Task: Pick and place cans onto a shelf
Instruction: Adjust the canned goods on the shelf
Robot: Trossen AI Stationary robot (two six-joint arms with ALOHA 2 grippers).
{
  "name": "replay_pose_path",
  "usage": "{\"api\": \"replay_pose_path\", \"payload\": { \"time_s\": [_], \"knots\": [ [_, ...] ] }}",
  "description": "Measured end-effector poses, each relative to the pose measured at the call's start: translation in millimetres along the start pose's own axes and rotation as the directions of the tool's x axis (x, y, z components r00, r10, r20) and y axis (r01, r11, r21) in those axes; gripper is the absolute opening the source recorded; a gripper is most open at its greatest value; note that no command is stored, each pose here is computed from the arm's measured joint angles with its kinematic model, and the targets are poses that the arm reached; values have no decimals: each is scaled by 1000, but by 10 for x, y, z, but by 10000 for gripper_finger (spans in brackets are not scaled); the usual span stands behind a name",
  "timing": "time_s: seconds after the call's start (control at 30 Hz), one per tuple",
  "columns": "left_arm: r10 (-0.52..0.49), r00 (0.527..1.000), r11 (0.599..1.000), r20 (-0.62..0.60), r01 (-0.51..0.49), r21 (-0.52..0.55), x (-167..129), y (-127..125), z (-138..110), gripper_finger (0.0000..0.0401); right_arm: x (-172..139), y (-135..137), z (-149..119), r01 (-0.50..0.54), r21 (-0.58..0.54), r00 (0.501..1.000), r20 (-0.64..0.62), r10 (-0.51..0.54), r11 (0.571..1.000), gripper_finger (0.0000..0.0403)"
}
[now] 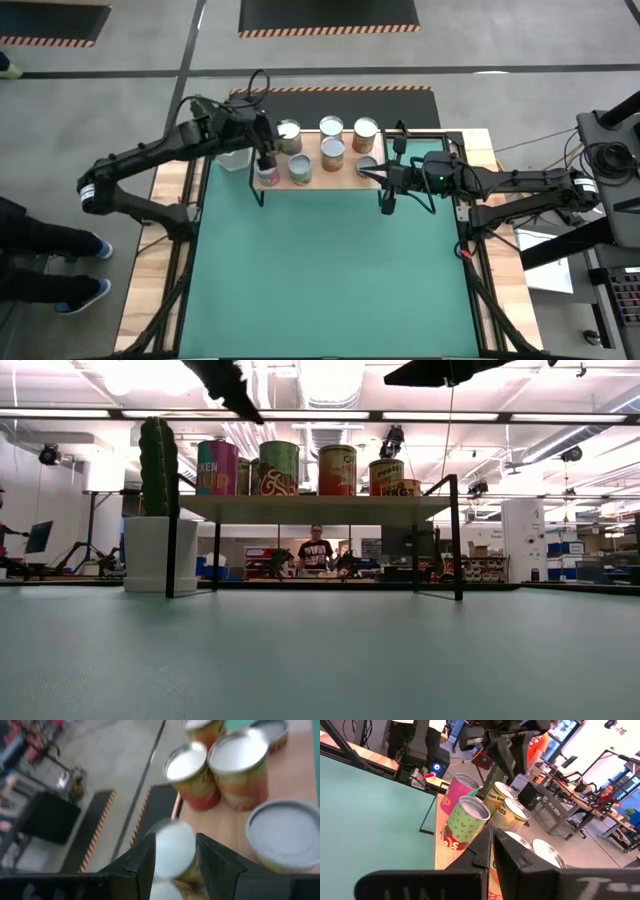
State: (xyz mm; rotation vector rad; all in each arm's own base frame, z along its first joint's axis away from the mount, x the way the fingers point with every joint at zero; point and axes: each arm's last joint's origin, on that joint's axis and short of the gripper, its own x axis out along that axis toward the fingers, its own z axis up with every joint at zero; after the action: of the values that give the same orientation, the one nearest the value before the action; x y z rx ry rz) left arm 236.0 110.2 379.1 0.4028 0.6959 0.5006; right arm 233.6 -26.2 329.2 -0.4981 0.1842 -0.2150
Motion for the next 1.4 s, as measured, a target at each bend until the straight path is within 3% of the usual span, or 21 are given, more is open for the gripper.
{"api": "replay_pose_path", "payload": {
  "time_s": [0.2, 0.43, 0.73, 1.4],
  "knots": [
    [-9, 997, 996, -73, 3, -86, 2, 25, -122, 112, 0, 0, 0, 0, 7, 1000, 0, 0, 1000, 9],
    [-22, 991, 996, -133, 10, -87, 33, -3, -175, 111, 0, -1, 0, 0, 9, 1000, 0, 0, 1000, 9],
    [195, 939, 978, -284, -209, -18, 12, 49, -252, 111, 1, 0, 0, 0, 8, 1000, 0, 0, 1000, 9],
    [192, 938, 978, -290, -206, -18, 11, 46, -258, 111, 1, 0, -1, 0, 8, 1000, -1, 0, 1000, 9]
  ]
}}
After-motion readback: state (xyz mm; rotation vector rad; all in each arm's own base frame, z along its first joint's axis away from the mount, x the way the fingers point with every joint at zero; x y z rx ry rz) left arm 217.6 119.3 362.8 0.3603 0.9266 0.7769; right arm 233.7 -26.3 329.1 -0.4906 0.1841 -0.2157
